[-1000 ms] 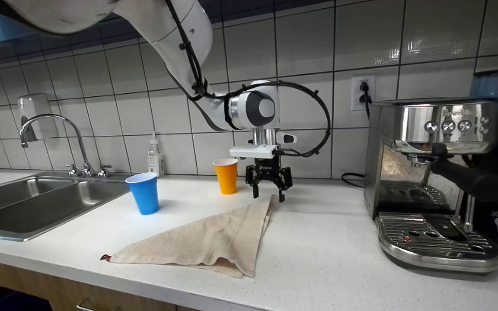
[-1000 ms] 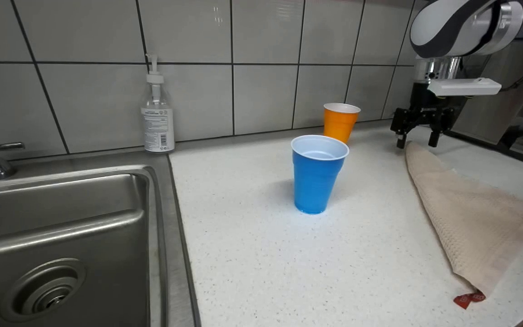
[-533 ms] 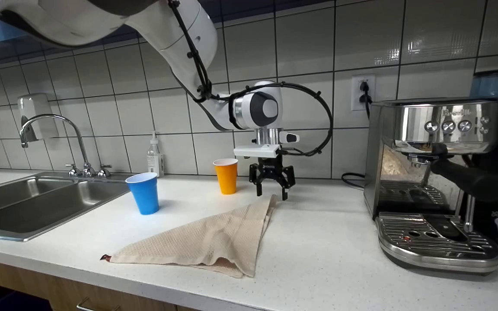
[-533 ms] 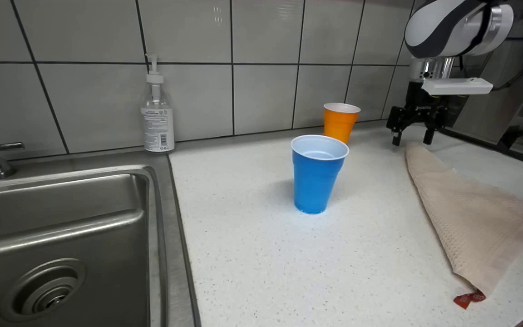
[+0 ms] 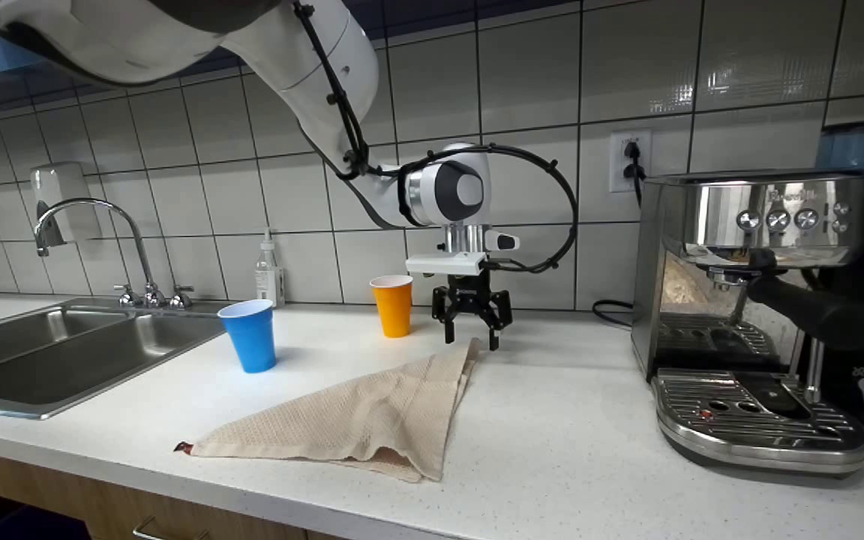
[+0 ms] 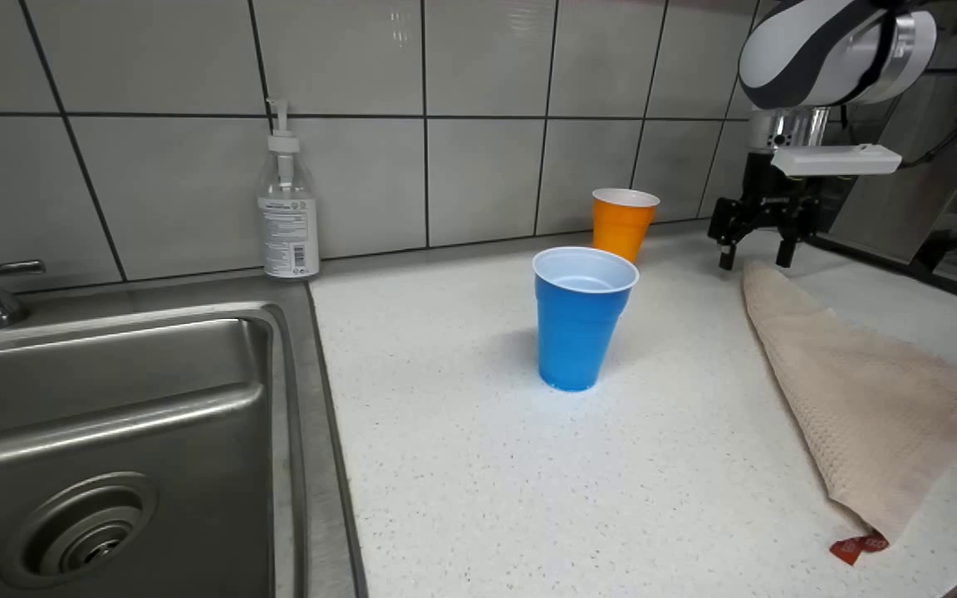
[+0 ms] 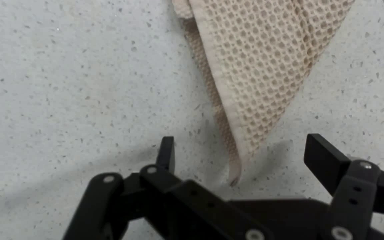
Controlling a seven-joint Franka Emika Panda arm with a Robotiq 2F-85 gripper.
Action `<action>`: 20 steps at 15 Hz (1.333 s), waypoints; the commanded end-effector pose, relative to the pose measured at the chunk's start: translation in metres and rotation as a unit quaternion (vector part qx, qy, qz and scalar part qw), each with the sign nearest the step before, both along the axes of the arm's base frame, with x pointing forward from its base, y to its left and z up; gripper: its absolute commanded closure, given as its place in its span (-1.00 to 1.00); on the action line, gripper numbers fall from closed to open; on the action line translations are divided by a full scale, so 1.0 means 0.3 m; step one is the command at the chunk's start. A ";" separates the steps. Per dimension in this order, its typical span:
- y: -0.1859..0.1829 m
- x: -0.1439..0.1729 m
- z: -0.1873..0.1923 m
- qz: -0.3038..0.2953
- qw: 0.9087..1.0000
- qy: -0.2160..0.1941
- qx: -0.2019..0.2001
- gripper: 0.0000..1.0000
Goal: Fold the towel
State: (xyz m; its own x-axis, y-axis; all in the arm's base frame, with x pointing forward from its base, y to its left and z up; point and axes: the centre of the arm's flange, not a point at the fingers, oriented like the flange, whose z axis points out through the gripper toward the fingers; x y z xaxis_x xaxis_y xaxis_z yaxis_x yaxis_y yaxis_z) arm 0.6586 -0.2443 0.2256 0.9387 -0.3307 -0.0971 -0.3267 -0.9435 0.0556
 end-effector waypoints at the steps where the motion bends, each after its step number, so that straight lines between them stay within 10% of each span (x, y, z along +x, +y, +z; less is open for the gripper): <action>1: -0.013 0.011 0.019 -0.001 1.000 0.010 0.003 -1.00; 13: -0.013 -0.003 0.013 0.002 1.000 0.008 -0.005 0.94; 20: -0.058 0.031 0.029 -0.018 1.000 -0.004 -0.015 0.99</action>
State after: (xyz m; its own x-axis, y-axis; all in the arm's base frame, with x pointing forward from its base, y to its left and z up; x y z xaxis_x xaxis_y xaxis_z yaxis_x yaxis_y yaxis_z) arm 0.6564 -0.2518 0.2268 0.9357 -0.3392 -0.0970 -0.3340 -0.9403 0.0660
